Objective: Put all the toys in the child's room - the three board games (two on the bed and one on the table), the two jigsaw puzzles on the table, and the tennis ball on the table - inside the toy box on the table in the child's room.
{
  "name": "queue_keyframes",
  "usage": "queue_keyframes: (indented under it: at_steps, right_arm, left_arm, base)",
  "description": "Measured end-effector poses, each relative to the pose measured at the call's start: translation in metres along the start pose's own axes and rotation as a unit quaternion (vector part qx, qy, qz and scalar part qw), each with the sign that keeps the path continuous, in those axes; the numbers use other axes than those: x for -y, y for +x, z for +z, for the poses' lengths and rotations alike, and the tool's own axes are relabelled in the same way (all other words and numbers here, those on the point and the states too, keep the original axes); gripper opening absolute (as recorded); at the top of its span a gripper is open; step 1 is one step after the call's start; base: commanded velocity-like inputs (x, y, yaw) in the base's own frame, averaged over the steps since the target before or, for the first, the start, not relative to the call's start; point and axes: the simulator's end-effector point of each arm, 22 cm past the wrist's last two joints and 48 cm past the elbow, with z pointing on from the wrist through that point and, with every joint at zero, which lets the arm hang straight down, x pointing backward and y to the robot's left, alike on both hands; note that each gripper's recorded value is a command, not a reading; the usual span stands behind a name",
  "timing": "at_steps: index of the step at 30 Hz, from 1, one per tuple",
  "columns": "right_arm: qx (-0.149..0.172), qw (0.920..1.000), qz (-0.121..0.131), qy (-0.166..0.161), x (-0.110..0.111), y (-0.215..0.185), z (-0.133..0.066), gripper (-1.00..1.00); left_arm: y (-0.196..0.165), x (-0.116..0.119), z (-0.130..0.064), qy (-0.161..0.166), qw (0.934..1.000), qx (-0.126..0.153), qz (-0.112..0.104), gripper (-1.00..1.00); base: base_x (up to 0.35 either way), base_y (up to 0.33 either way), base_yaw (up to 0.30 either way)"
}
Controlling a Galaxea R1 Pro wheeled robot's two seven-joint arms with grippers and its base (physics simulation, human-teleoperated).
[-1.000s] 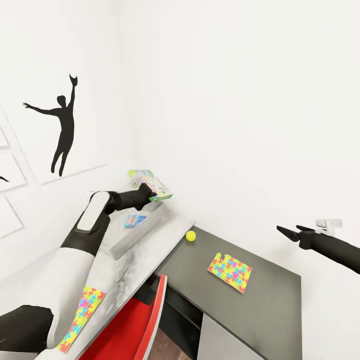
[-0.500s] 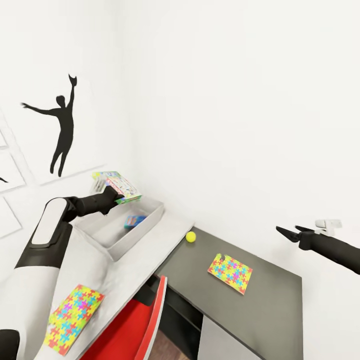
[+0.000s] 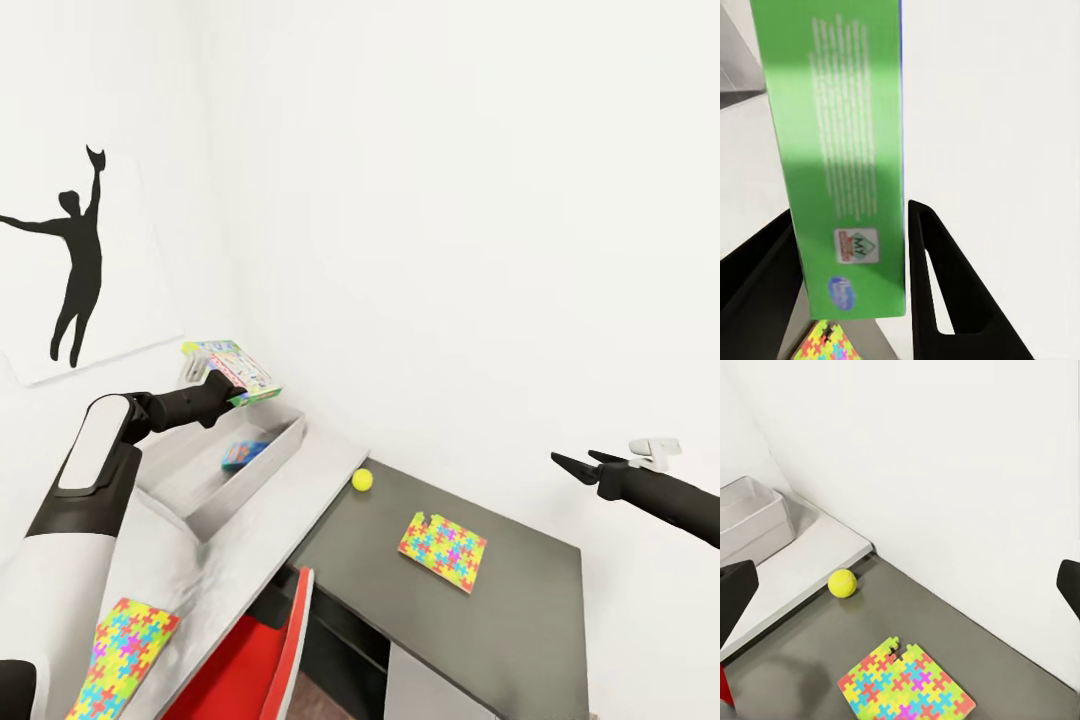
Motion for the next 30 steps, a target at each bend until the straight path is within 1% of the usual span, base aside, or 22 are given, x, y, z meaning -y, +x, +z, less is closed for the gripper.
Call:
queue_keyframes:
  at_steps: [3,6,12,16,22,30]
  right_arm:
    - [0.0,1.0,0.0,0.0,0.0,0.0,0.0,1.0]
    - [0.0,1.0,0.0,0.0,0.0,0.0,-0.001,1.0]
    - [0.002,1.0,0.001,0.001,0.002,-0.002,-0.001,1.0]
    - [0.005,1.0,0.004,0.006,0.005,-0.002,-0.004,1.0]
    - [0.005,1.0,0.005,0.006,0.005,-0.001,-0.004,1.0]
    - [0.004,1.0,0.005,0.005,0.005,-0.001,-0.004,1.0]
  left_arm:
    - [0.0,0.0,0.0,-0.001,1.0,0.0,0.001,-1.0]
    - [0.002,0.0,0.001,-0.002,1.0,-0.001,0.003,-1.0]
    - [0.002,0.001,0.001,-0.001,1.0,-0.002,0.004,-1.0]
    - [0.004,-0.001,0.0,-0.001,1.0,-0.002,0.003,-1.0]
    - [0.004,-0.001,-0.002,0.0,1.0,-0.001,0.005,-1.0]
    - [0.01,-0.013,-0.001,-0.009,0.9999,-0.004,0.0,-1.0]
  base:
    - [0.22,0.168,-0.009]
    - [0.179,0.072,-0.136]
    - [0.024,0.01,-0.126]
    - [0.075,0.001,-0.02]
    - [0.225,0.0,-0.004]
    - [0.042,0.0,0.0]
